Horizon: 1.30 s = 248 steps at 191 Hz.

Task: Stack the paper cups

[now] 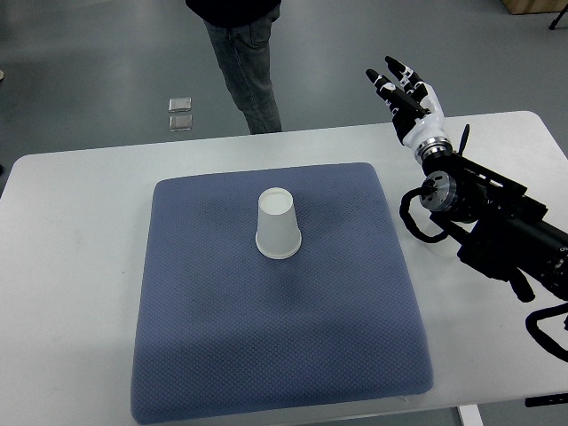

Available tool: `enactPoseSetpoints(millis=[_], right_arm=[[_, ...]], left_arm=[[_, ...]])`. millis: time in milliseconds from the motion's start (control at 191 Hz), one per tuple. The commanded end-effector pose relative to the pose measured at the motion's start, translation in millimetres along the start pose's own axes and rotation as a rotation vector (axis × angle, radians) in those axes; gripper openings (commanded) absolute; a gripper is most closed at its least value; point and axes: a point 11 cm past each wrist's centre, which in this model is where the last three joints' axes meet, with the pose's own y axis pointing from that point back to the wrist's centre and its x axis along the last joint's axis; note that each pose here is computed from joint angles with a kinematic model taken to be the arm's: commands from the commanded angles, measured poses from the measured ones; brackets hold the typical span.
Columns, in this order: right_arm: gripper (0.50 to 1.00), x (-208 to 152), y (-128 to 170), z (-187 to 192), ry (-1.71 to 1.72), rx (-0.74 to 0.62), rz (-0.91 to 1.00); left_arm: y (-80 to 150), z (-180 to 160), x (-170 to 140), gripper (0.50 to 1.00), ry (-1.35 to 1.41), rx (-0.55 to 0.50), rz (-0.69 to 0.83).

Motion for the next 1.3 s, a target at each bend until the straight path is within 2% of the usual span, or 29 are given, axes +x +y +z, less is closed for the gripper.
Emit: enactPoseSetpoints(millis=[0,1295], right_arm=[[0.913,-1.3,-0.2,0.2,-0.001,0.0,-0.002],[0.913,-2.6,-1.2,-1.4,0.003,0.003,0.002]], left_arm=[[0.0,0.1,0.0,1.0,0.001,0.0,0.0],[0.0,-0.9,1.7,1.0,-0.002,0.002,0.005]])
